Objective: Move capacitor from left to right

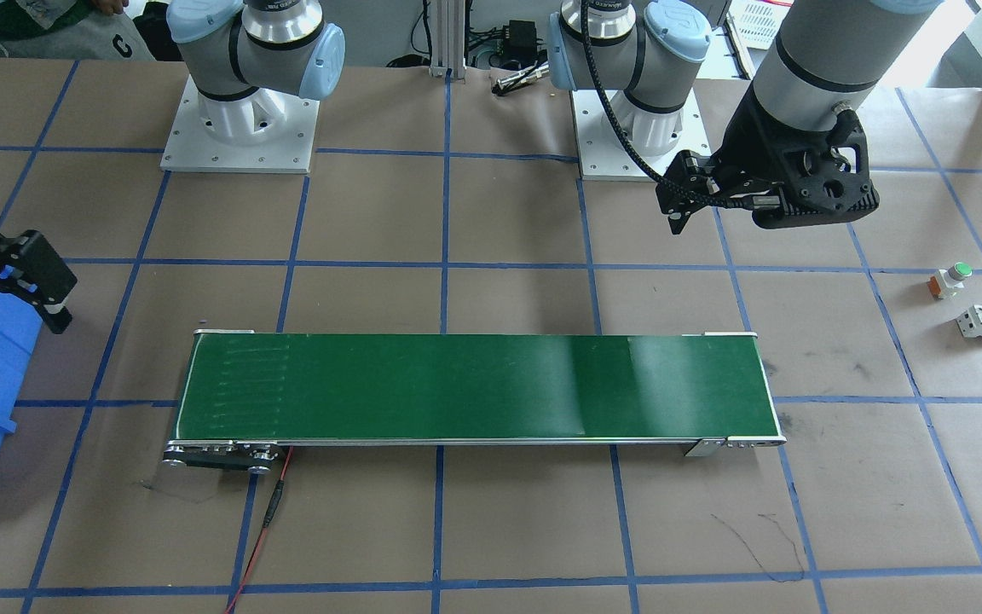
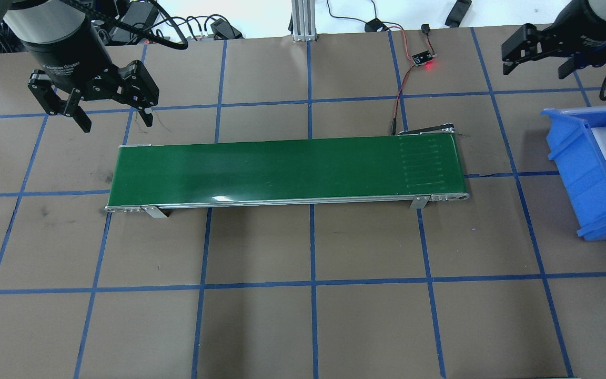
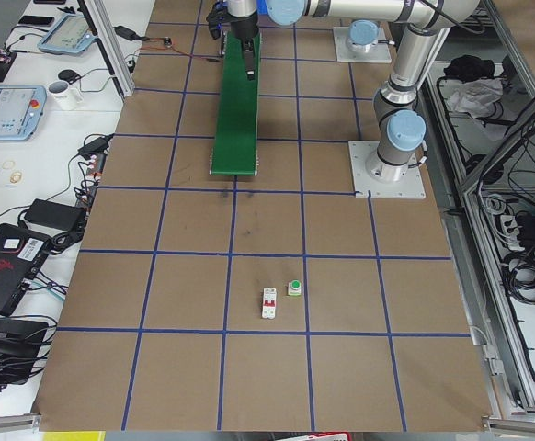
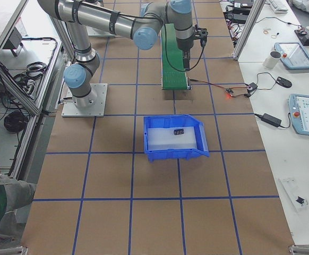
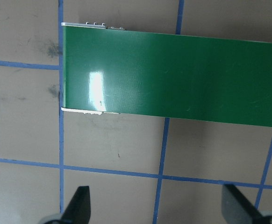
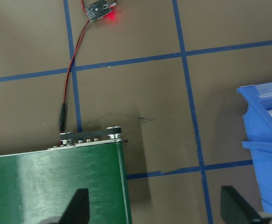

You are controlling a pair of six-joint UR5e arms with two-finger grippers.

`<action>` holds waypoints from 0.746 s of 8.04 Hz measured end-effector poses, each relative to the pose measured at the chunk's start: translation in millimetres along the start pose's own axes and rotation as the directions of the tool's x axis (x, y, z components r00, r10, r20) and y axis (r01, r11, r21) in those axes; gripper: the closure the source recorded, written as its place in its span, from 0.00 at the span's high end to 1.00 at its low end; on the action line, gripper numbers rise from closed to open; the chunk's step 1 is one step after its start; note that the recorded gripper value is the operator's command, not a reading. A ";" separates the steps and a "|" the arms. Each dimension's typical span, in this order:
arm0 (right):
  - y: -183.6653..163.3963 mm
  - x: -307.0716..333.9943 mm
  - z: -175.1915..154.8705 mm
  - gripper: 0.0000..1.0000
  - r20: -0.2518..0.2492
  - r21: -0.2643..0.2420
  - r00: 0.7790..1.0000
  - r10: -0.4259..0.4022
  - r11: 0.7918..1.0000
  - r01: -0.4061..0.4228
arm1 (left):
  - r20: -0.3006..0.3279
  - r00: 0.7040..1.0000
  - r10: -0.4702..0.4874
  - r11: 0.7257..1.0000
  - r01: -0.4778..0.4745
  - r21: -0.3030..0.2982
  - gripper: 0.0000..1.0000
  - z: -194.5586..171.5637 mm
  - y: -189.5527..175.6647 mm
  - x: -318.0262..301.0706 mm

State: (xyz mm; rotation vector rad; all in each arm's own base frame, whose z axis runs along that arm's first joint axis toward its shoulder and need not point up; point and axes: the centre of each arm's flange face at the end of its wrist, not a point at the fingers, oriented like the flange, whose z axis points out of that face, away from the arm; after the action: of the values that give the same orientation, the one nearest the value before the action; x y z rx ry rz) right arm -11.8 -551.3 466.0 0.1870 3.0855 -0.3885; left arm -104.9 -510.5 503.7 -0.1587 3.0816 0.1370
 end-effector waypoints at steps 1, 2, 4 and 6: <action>3.0 -24.4 0.3 1.00 0.011 -0.002 1.000 0.009 1.000 -0.009 | 0.000 1.000 0.000 1.000 0.000 -0.001 1.00 0.2 -0.2 0.0; 6.9 -47.9 0.0 1.00 0.021 -0.003 1.000 0.014 1.000 -0.014 | 0.001 1.000 0.000 1.000 0.000 -0.002 1.00 0.5 -0.2 -0.4; 16.6 -87.5 -3.3 1.00 0.037 -0.004 0.999 0.008 1.000 -0.008 | 0.005 1.000 0.000 1.000 0.000 -0.001 1.00 -1.1 1.7 -0.9; 25.2 -113.1 -6.7 1.00 0.037 -0.004 0.999 0.006 1.000 -0.006 | 0.006 1.000 0.004 1.000 -0.004 0.000 1.00 -2.3 2.5 -1.0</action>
State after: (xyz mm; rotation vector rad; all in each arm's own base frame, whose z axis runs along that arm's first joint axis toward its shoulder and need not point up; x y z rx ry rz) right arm 103.5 -538.5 470.9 0.1861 3.0483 -0.3813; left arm -104.3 -508.1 506.2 -0.1520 3.0756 0.1373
